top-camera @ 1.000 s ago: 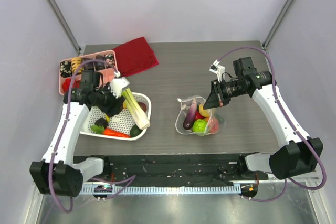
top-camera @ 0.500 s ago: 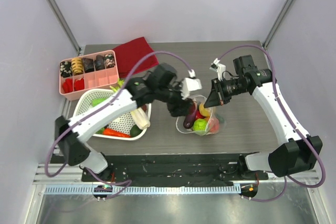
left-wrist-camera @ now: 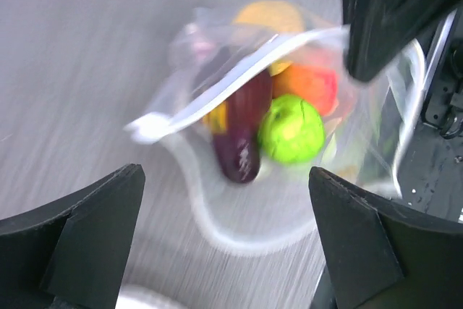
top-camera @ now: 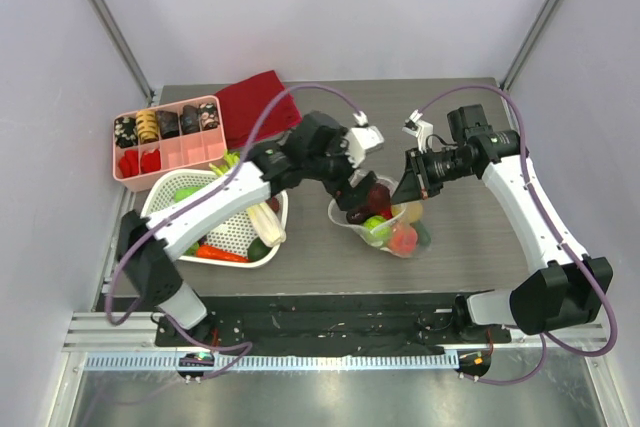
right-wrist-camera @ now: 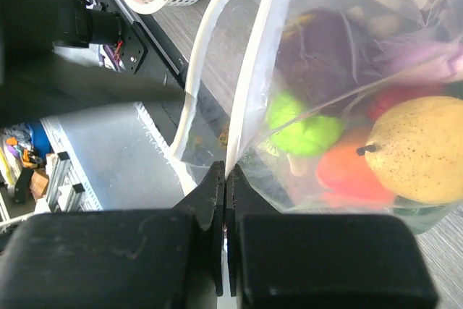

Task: Place the food in the zip-top bag and seal the zipper
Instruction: Place the fake fruit in the zipper food storage bag, then pick up the fake fruit from the bin.

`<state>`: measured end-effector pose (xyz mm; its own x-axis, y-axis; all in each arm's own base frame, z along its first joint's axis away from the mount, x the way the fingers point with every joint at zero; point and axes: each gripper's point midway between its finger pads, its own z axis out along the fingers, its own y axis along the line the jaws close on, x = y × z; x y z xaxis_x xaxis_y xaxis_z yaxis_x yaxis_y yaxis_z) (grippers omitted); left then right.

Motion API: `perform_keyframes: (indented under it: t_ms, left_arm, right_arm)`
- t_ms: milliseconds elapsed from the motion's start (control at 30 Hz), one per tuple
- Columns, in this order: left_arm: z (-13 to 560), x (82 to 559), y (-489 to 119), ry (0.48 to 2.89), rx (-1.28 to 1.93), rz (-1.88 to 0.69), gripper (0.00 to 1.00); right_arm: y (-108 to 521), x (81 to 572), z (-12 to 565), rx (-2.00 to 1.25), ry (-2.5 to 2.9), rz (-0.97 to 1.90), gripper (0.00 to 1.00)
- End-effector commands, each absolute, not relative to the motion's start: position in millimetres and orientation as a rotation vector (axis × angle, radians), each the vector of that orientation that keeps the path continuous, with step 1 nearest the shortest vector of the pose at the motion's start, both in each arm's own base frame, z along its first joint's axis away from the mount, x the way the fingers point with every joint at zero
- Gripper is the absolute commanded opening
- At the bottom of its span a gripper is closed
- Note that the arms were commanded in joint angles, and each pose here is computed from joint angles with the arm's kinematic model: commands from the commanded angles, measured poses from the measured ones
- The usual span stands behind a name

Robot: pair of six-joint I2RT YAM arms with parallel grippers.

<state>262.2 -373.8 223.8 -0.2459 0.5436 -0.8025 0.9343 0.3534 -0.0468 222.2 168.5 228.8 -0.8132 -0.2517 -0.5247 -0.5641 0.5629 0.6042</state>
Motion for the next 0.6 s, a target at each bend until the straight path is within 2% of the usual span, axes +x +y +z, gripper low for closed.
perform_keyframes:
  t_ms: [0,67,167,267,400,567]
  left_arm:
    - [293.1,256.2,-320.6,1.809,1.111,-0.749,1.0]
    - [305.3,269.3,-270.3,1.843,0.978,-0.72,1.0]
    - [281.9,284.3,-190.1,1.982,0.832,-0.596,1.0]
    - [271.8,275.7,-119.6,2.054,0.713,-0.508,1.0]
    - [239.3,262.3,-49.9,2.21,0.602,-0.408,0.98]
    - [172.7,238.4,15.0,2.443,0.64,-0.308,0.99]
  right_arm:
    - [172.8,218.5,244.2,-0.704,2.364,1.16,0.01]
    - [172.2,217.1,244.6,-0.709,2.36,1.159,0.01]
    - [171.3,213.8,244.2,-0.72,2.359,1.153,0.01]
    - [169.9,212.1,242.1,-0.736,2.366,1.146,0.01]
    - [169.4,212.0,237.8,-0.745,2.384,1.152,0.01]
    - [168.7,213.1,236.7,-0.749,2.39,1.145,0.01]
